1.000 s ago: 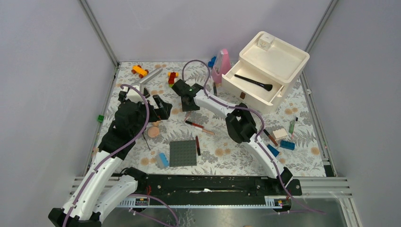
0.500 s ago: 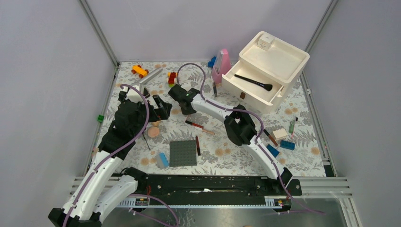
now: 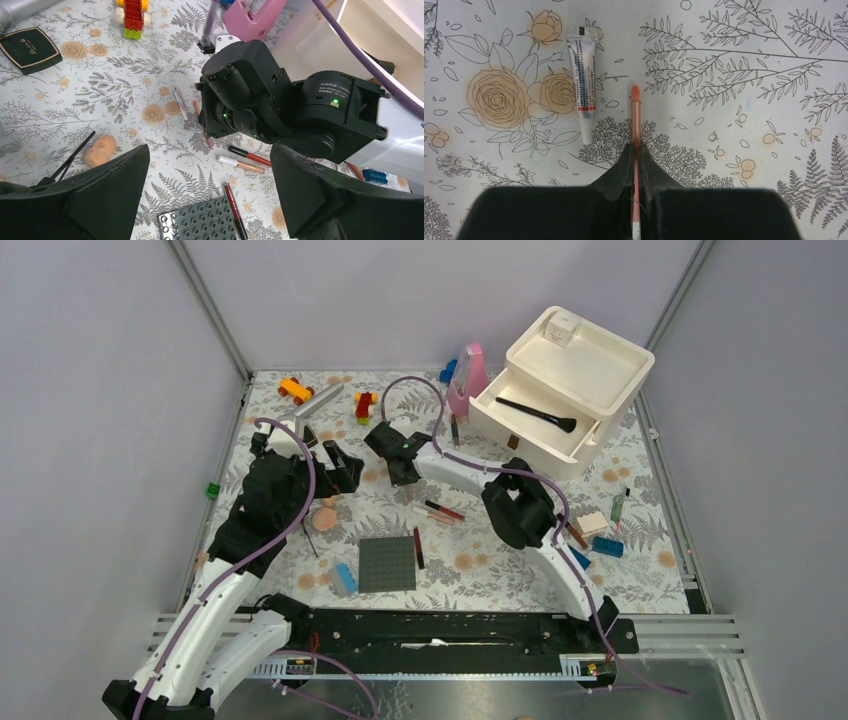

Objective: Organize the makeup
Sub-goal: Pick up the makeup brush from the center of the board.

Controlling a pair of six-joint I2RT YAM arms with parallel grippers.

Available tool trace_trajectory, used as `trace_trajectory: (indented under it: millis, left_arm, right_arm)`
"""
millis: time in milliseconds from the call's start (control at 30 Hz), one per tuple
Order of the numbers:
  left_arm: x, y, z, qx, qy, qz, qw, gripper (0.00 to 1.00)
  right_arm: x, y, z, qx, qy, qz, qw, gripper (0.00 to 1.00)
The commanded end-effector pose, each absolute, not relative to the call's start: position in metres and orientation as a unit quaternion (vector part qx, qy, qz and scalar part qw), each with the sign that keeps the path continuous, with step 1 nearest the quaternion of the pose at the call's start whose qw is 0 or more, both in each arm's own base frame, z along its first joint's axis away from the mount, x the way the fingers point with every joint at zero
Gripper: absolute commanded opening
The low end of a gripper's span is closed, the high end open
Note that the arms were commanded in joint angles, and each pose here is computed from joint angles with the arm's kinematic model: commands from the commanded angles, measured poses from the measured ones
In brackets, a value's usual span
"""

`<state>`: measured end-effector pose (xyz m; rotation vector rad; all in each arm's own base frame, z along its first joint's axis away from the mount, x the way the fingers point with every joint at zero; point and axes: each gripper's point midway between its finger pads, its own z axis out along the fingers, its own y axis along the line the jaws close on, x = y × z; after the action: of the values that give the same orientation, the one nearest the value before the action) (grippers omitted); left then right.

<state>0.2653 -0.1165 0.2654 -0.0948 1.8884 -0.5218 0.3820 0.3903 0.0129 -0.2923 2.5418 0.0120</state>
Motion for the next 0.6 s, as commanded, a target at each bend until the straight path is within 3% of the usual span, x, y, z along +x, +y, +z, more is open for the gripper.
trace_trajectory:
  millis: [0, 367, 567]
  left_arm:
    - [0.270, -0.119, 0.281, -0.041, 0.779, -0.235, 0.580, 0.99]
    - [0.271, -0.118, 0.280, -0.042, 0.780, -0.234, 0.579, 0.99]
    - [0.271, -0.118, 0.280, -0.043, 0.780, -0.233, 0.579, 0.99]
  right_arm:
    - [0.364, 0.376, -0.001, -0.124, 0.961, 0.014, 0.246, 0.00]
    - [0.388, 0.392, 0.098, -0.109, 0.931, 0.111, 0.329, 0.00]
    - [0.397, 0.374, 0.149, -0.100, 0.917, 0.114, 0.368, 0.00]
